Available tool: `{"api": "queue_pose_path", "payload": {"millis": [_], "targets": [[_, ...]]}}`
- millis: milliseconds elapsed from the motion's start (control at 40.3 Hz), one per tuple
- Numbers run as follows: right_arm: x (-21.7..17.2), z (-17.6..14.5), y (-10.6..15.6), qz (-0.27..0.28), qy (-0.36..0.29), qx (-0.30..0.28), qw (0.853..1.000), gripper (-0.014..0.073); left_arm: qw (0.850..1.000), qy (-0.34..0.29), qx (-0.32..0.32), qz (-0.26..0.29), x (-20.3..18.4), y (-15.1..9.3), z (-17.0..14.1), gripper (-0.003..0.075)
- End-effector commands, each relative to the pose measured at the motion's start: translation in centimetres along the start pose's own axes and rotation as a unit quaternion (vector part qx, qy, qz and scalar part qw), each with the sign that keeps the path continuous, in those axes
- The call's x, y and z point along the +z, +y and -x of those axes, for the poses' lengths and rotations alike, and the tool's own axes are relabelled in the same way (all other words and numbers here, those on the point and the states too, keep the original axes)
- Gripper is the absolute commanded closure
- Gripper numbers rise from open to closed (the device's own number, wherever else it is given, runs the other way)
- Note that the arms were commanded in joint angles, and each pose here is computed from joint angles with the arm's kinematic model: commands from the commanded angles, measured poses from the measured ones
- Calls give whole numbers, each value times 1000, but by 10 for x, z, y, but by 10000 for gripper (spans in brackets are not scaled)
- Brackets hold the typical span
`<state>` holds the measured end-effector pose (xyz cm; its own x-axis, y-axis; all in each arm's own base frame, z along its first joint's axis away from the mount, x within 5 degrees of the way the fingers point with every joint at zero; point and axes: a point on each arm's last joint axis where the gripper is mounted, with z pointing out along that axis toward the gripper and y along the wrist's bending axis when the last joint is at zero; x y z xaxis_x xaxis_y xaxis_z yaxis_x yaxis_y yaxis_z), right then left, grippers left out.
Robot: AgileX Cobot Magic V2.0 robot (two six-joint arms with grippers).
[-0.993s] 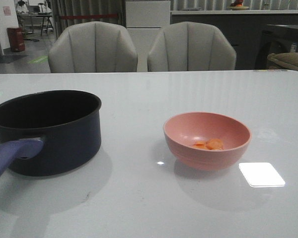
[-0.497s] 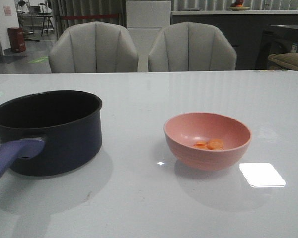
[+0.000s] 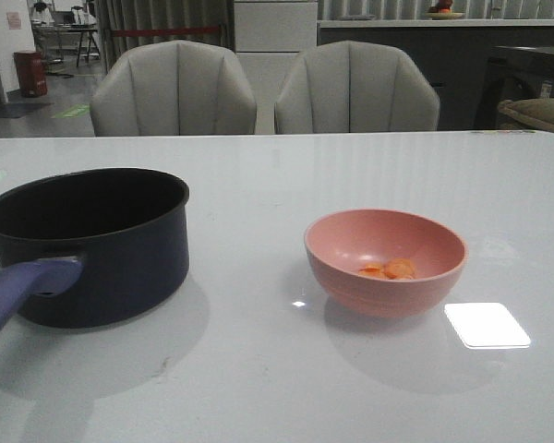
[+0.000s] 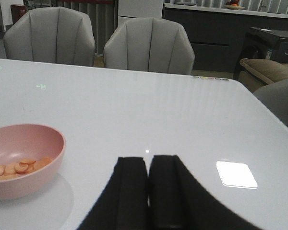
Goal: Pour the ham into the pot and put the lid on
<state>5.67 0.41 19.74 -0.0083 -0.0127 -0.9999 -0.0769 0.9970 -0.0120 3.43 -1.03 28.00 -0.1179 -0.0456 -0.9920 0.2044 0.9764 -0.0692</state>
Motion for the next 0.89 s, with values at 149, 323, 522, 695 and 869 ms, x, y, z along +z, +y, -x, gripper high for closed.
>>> {"api": "queue_pose_path", "payload": {"millis": [149,323,522,695,869], "targets": [[-3,15,1,5,-78,-8,997,445,998,-59,-6,-9,-2,-1,17,114],[-8,36,3,15,-187,-7,982,445,998,-59,-6,-9,-2,-1,17,114],[-2,65,0,3,-76,11,997,445,998,-67,-6,-9,-4,-1,17,114],[24,93,-1,-2,20,13,1000,445,998,-66,-6,-9,-4,-1,17,114],[48,99,-1,1,40,15,999,445,998,-64,-7,-10,-4,-1,17,114]]}}
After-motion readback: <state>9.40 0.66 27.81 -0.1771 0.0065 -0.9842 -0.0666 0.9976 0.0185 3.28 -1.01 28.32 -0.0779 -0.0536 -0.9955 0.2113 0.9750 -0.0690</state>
